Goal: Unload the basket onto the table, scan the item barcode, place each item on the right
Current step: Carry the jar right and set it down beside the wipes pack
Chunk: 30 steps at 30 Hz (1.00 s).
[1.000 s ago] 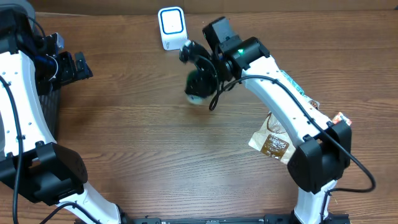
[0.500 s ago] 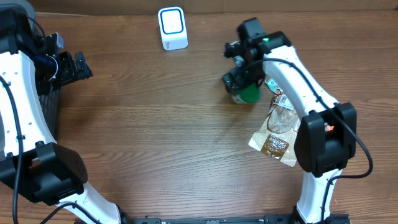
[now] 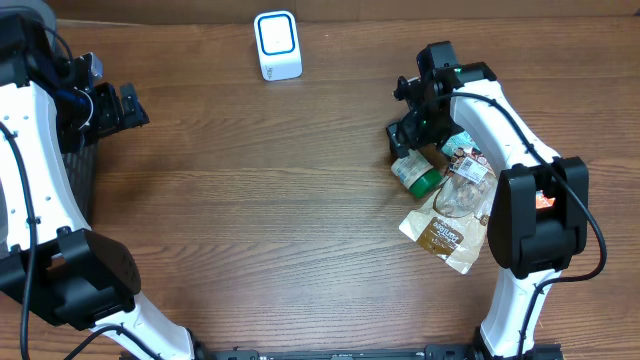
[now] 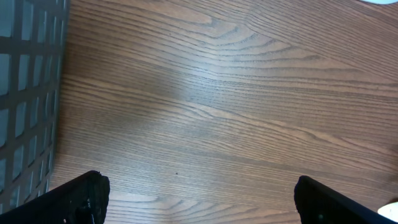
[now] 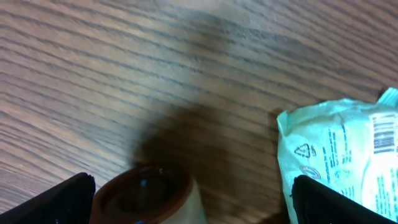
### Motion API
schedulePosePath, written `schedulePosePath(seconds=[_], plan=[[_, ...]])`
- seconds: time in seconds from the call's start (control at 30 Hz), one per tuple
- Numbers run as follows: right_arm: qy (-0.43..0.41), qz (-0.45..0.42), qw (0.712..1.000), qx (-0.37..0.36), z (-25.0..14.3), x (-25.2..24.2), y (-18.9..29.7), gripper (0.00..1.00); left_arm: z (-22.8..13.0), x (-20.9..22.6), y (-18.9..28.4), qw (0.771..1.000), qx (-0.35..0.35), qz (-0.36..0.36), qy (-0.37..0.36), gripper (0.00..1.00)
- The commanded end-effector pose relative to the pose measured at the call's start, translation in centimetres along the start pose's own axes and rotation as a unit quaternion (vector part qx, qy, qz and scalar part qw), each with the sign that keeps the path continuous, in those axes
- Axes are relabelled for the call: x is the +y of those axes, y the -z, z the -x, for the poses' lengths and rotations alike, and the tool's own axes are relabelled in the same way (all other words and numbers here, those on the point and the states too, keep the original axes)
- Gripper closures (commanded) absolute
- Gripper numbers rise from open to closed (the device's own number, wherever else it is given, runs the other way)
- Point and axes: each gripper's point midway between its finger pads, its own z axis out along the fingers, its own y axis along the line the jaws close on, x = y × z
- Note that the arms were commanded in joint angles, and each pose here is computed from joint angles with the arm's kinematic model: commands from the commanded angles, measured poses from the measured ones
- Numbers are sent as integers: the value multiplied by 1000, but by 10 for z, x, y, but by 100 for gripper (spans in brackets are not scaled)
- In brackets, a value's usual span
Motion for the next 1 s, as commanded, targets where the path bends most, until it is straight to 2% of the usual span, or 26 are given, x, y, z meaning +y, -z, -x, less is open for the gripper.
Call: schedulePosePath(seconds=[0.0, 0.13, 0.27, 0.37, 0.53, 0.73, 0.8, 0.9, 0.97], plan=[[-20, 9, 999, -22, 13, 5, 13, 0, 1, -3, 1, 1000, -3, -6, 0, 0], [-15, 19, 997, -69, 32, 17, 59, 0, 1, -3, 1, 1000, -3, -6, 0, 0], [-14, 9, 988, -155, 48, 31, 140, 0, 1, -3, 2, 1000, -3, -6, 0, 0], [3, 8, 977, -213, 43, 50, 200, 0, 1, -3, 1, 1000, -3, -6, 0, 0], [42, 22, 964, -263, -3, 92, 276, 0, 1, -3, 2, 1000, -3, -6, 0, 0], [67, 36, 959, -272, -54, 117, 312, 0, 1, -3, 2, 1000, -3, -6, -1, 0], [60, 16, 965, -255, -75, 110, 315, 0, 1, -3, 2, 1000, -3, -6, -1, 1], [54, 17, 982, -179, -129, 110, 307, 0, 1, -3, 2, 1000, -3, -6, 0, 0], [45, -3, 982, -184, -138, 103, 312, 0, 1, -3, 2, 1000, -3, -6, 0, 0]])
